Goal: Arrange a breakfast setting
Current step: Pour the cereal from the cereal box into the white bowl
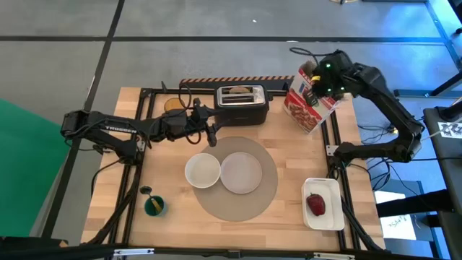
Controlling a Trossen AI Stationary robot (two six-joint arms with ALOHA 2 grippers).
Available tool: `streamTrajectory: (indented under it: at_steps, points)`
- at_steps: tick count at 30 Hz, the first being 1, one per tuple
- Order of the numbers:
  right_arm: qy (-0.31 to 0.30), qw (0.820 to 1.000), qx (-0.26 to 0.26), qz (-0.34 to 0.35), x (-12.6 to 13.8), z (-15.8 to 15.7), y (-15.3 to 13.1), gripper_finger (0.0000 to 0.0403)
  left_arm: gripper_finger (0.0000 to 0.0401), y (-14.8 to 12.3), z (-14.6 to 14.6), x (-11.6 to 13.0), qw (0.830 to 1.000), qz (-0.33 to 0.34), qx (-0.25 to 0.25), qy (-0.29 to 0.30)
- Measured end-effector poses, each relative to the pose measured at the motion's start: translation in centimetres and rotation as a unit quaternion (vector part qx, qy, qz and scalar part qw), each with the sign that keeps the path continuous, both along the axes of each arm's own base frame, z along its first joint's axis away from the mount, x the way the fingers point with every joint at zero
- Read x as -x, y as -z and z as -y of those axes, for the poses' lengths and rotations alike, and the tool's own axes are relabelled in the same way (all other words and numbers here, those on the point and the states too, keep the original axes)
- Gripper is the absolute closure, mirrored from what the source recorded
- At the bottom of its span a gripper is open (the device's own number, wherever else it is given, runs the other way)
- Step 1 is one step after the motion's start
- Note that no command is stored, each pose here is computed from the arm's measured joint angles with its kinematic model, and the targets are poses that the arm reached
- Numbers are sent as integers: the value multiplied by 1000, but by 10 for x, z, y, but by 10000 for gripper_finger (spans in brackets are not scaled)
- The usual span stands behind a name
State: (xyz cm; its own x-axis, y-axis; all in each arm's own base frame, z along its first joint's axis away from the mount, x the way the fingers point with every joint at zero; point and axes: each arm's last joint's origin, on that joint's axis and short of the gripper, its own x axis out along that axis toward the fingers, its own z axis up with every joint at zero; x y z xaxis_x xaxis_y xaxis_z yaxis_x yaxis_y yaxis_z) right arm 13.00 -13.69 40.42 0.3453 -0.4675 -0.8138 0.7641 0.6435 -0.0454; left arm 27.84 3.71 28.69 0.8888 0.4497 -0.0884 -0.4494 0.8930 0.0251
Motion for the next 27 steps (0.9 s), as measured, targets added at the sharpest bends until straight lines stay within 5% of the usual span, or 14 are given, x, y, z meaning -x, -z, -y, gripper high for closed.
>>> streamTrajectory:
  at_steps: [8, 13, 16, 27]
  points:
    - [-62, 992, 67, 91, 31, -36, -82, 403, 107, -10, -1, -1, 999, 35, -34, 13]
    - [-88, 984, 73, 140, 39, -48, -99, 401, 75, -10, -8, 0, 999, 38, -33, 8]
    - [-55, 986, 83, 133, 41, -48, -100, 387, 69, -10, -7, 0, 999, 43, -25, 10]
    - [-18, 992, -14, 122, 39, -47, -68, 208, 67, -2, -4, -5, 999, 38, 15, 36]
